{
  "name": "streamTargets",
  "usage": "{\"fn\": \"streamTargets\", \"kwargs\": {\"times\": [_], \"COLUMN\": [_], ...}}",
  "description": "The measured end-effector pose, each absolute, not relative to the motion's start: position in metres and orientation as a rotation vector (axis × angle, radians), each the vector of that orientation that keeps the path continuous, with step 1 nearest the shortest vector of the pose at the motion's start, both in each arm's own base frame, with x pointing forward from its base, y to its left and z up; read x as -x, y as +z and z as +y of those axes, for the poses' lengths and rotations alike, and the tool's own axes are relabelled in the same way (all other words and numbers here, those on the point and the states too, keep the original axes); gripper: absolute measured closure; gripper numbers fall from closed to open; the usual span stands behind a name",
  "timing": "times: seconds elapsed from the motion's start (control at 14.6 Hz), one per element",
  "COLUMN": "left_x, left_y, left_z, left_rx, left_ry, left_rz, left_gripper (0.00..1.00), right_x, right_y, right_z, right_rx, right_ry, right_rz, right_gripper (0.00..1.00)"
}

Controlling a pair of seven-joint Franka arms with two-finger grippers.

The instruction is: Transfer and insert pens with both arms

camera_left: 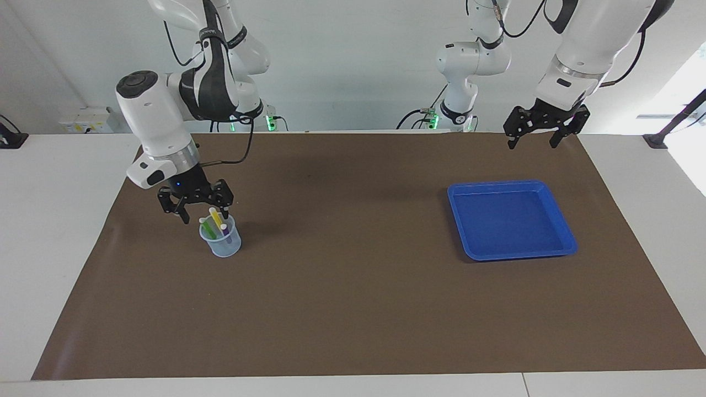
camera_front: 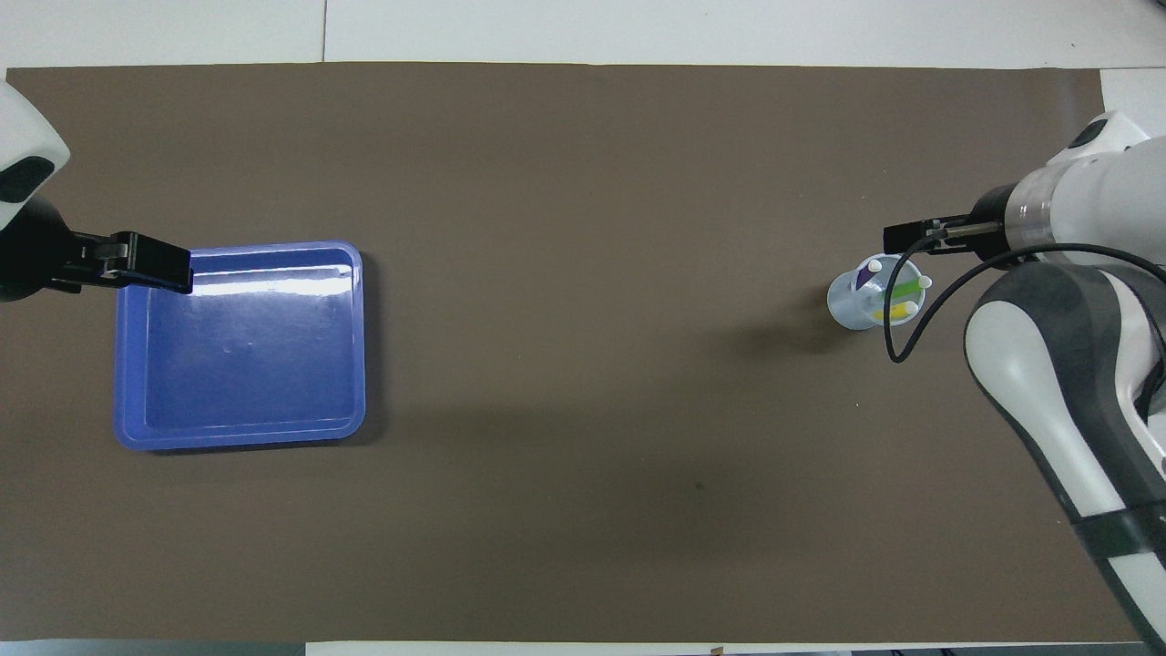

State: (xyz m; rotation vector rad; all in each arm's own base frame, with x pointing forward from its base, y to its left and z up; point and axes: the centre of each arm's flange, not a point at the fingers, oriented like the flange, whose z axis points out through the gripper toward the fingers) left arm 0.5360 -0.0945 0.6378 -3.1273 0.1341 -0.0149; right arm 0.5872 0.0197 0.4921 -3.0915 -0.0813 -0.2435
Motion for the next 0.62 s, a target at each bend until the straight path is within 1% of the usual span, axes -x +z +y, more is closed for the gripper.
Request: {"fn": "streamTargets", "kwargs": {"times": [0.41,0.62], "left_x": [-0.536,-0.536], "left_y": [0.638,0.638], "left_z": [-0.095,-0.095], "left_rx": [3.13,3.13], "left_ry": [-0.021,-0.021], "left_rz": [0.134,0.134], "left_gripper": [0.0,0.0], "right_x": [-0.581,-0.569], "right_y": [0.57,0.592], "right_z": [0.016,0.018], "right_rx": [3.14,3.145], "right_ry": [-0.123,-0.087], "right_rz": [-0.033,-0.036], "right_gripper": [0.0,0.0]}}
